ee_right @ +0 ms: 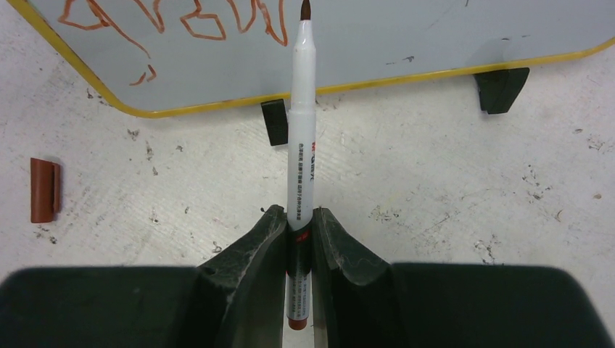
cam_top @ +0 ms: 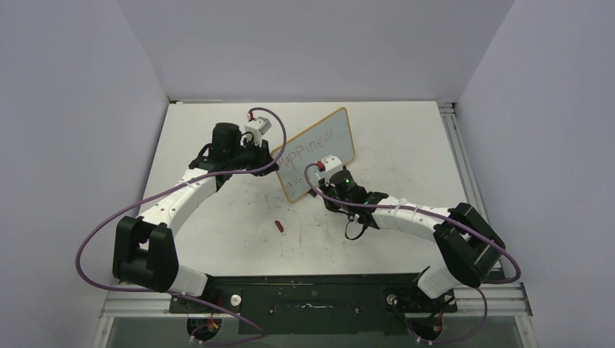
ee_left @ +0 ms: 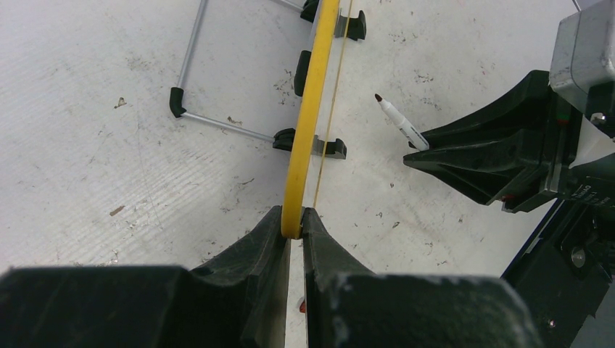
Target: Write a sentence on the whiteboard
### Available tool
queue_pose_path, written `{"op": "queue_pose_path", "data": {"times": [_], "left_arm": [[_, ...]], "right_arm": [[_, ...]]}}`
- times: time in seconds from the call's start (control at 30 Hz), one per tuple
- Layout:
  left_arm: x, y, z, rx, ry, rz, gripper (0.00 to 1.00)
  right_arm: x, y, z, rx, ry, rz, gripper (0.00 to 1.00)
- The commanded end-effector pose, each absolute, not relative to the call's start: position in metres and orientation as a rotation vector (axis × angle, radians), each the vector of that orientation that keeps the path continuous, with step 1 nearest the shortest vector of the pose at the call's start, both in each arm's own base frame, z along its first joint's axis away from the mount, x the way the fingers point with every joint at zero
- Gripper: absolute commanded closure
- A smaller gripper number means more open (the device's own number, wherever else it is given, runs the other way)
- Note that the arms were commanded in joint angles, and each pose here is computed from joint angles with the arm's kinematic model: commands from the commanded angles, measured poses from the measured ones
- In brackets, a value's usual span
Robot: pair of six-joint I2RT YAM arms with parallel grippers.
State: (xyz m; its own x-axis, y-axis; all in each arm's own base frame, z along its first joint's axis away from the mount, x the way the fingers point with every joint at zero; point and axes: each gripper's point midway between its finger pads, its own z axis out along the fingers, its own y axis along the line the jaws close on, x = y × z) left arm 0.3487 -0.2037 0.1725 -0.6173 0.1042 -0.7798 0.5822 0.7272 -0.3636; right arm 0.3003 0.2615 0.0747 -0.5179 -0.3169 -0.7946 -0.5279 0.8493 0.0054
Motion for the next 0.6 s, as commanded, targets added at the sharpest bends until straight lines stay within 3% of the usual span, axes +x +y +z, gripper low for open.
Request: {"op": "queue_pose_path", "data": {"times": [0.0,0.57], "left_arm": [[0.353,-0.207,0.2,0.549,2.058,-0.78,1.0],[0.353,-0.208,0.199,0.55,2.062,-0.789,1.0]], "right_arm": [[0.304,0.258,0.087,-0.576,2.122,0.352,0.95],[0.316,0.257,0.089,-0.597,2.098,0.408,0.95]]}}
